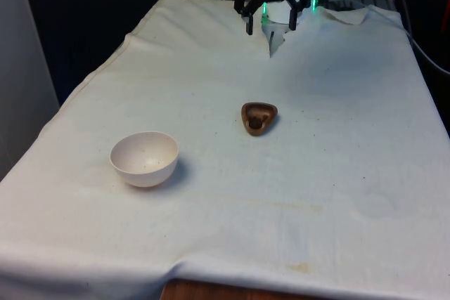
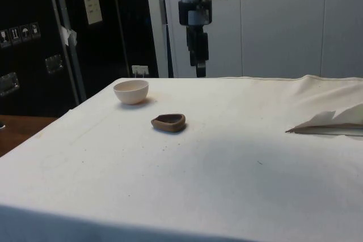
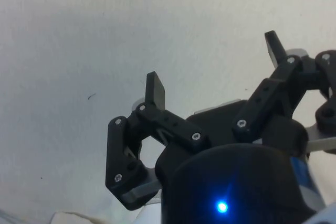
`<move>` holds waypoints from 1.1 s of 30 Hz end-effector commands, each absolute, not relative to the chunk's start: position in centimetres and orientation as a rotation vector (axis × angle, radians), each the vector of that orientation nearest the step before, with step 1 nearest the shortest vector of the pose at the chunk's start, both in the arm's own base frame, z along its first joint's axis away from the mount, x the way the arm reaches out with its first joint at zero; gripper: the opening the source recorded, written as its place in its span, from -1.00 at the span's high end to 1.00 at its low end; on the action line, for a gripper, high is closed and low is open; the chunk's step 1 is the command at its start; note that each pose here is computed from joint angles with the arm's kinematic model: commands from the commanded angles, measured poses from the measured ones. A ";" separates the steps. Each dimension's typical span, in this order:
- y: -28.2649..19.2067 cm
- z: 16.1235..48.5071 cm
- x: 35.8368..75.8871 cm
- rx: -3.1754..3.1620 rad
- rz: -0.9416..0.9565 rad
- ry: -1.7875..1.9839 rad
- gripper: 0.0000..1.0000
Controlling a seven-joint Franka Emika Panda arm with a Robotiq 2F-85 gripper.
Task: Pour the coffee beans from the cup into the bowl.
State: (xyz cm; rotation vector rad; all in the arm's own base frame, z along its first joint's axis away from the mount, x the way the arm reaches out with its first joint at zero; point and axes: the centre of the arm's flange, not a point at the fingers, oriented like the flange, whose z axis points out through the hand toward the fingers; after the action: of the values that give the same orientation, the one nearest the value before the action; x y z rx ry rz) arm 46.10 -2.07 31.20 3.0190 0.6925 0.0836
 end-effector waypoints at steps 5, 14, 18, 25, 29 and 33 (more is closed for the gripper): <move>-2.5 30.4 46.0 2.997 0.107 0.761 -1.00; -2.7 30.0 45.8 2.975 0.113 0.833 -1.00; -2.8 29.9 45.8 2.960 0.111 0.880 -1.00; -2.7 29.4 46.0 2.938 0.109 0.943 -1.00; -2.7 29.1 46.1 2.923 0.107 0.982 -1.00; -2.7 28.9 46.1 2.906 0.105 1.024 -1.00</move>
State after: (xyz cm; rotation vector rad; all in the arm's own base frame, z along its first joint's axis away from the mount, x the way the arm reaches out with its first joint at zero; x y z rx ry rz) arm 46.03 -2.80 28.98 2.9174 1.0109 0.0924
